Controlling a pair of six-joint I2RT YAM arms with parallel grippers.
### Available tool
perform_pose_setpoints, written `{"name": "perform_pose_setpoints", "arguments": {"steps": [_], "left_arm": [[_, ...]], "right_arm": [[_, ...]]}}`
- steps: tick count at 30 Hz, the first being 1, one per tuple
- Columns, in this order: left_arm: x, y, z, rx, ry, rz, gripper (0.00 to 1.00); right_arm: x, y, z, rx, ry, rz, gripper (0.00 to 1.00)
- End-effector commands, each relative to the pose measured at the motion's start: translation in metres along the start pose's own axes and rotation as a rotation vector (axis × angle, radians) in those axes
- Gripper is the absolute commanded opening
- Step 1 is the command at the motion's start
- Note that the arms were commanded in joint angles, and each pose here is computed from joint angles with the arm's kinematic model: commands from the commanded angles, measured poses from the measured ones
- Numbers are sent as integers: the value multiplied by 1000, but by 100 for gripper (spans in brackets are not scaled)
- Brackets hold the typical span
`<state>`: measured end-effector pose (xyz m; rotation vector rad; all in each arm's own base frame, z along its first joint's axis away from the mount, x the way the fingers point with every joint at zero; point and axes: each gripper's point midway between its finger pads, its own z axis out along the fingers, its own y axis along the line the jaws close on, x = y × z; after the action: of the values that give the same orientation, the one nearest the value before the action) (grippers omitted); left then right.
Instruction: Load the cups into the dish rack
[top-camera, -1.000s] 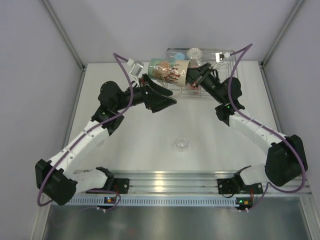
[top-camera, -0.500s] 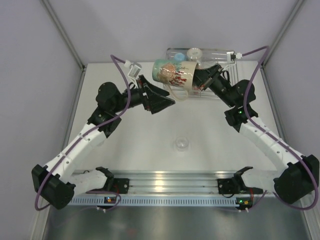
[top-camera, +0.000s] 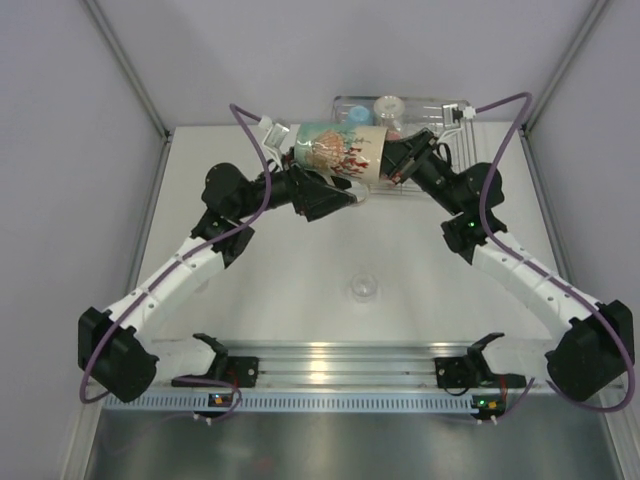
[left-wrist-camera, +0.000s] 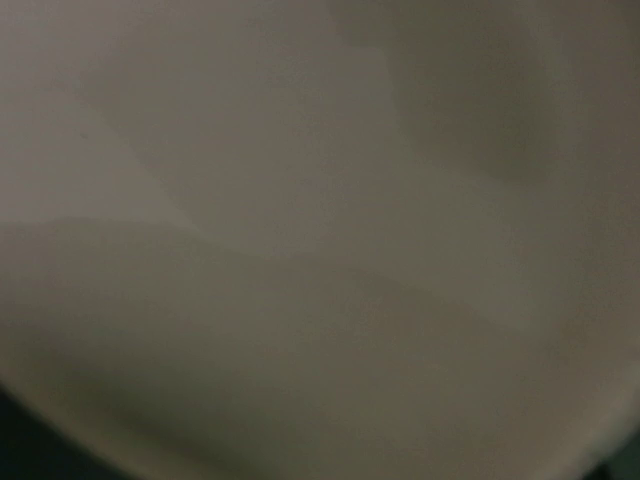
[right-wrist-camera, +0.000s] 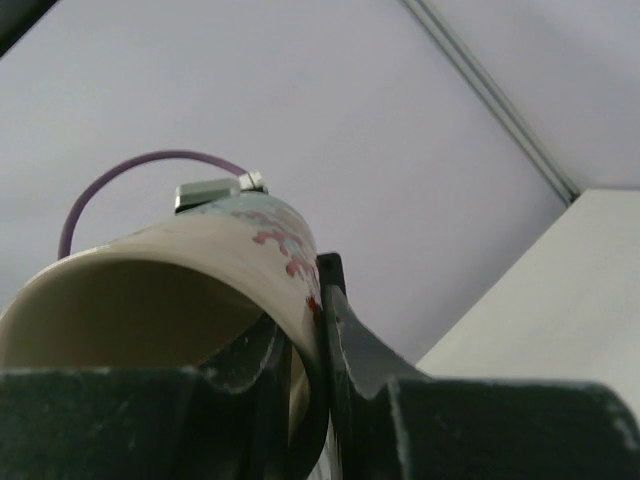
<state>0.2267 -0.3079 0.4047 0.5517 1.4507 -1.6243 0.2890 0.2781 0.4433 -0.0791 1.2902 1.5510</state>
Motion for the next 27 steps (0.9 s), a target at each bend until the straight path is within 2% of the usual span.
{"name": "perform_pose_setpoints", "arguments": {"steps": [1, 5, 7, 12, 18, 20, 21, 27], "left_arm": [[-8, -25, 5, 139, -29, 27, 87], [-9, -41, 5, 234, -58, 33, 79], [-7, -41, 4, 247, -73, -16, 75], [-12, -54, -1, 361, -145, -35, 70], [-13, -49, 5, 356, -164, -64, 56], [-13, -47, 7, 351, -174, -69, 58], [-14, -45, 7, 346, -180, -73, 63], [-13, -29, 13, 302, -220, -124, 64]], "right_arm": [[-30, 63, 4, -241, -119, -10, 0], [-24, 58, 7, -249, -105, 16, 0], [-21, 51, 8, -238, -107, 31, 0], [-21, 50, 7, -277, -140, 63, 0], [-18, 37, 8, -271, -167, 109, 0], [-20, 33, 8, -256, -192, 97, 0], [-19, 29, 8, -245, -197, 98, 0], [-23, 20, 8, -226, -250, 89, 0]]}}
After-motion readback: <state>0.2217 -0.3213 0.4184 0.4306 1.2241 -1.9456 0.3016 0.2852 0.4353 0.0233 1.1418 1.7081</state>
